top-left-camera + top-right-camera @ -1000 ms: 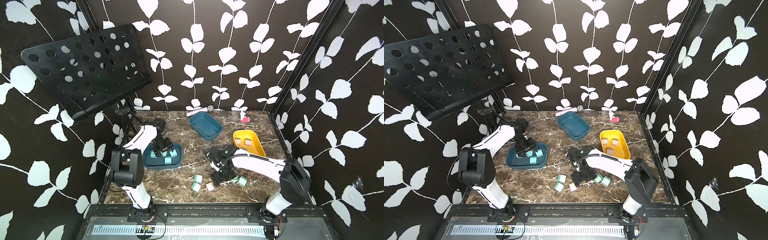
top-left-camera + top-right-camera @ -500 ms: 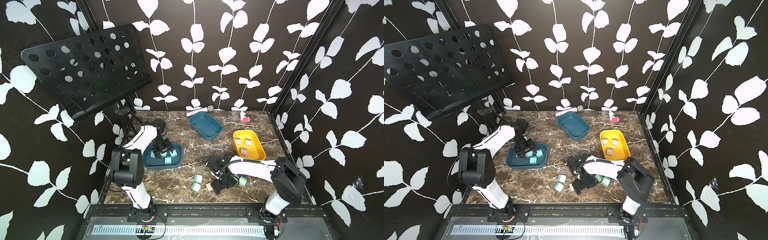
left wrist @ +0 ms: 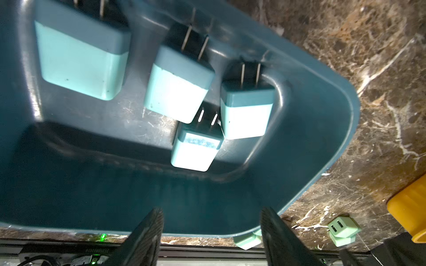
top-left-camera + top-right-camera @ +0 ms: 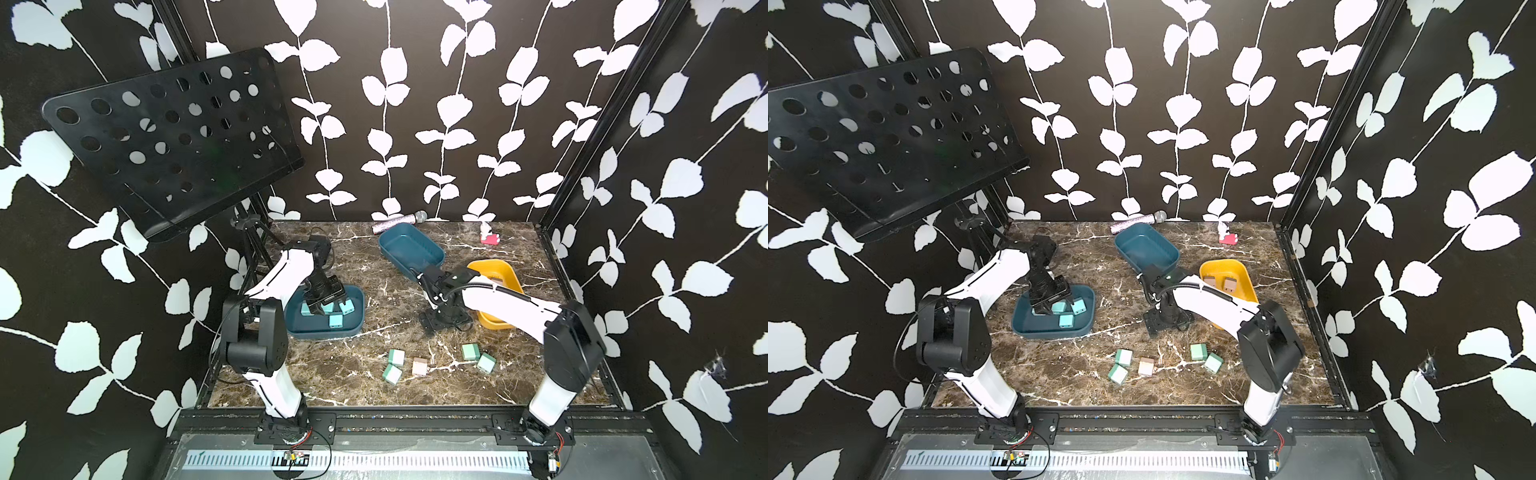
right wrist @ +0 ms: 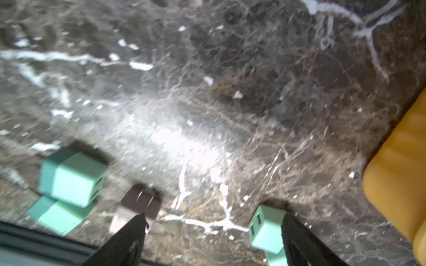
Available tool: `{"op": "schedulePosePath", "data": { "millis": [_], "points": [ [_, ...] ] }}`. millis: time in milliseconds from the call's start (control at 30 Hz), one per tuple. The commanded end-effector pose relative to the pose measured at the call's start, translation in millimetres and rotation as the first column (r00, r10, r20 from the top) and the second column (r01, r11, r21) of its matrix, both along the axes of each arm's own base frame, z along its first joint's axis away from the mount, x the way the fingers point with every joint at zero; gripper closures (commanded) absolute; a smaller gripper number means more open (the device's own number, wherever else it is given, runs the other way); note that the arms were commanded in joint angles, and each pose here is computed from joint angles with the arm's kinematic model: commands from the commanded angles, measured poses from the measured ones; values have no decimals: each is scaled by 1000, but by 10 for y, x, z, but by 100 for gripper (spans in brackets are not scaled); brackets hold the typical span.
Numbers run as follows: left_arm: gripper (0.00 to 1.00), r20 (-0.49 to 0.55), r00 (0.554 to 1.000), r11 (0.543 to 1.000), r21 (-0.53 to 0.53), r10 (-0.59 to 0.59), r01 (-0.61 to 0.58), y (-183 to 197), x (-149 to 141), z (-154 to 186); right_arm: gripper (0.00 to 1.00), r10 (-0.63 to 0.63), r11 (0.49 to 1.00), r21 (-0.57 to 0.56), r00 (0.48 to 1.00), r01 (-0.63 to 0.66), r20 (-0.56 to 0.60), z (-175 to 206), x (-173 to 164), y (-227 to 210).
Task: Place the plugs by color into the storage box
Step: Adjust the plug at the center of the board.
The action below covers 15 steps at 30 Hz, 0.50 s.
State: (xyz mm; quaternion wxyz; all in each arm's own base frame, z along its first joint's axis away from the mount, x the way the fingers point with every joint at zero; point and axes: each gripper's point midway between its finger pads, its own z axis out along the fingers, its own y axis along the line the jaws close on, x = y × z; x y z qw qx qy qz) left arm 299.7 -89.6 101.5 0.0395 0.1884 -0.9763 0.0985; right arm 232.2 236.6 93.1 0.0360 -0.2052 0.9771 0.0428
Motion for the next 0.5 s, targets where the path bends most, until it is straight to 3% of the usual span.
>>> {"op": "schedulePosePath", "data": {
  "millis": [0,167,467],
  "points": [
    [31,-8,1000,1000,2,4,-4,1,-116,-6,10,-13,998,53,996,18,-91,43,-395,105],
    [31,-31,1000,1000,7,3,-3,19,-204,-78,9,43,999,39,986,-37,-158,-59,-728,274],
    [31,-45,999,999,22,-28,29,45,-212,-23,8,52,999,-4,980,-54,-194,-421,-717,412]
  ]
}}
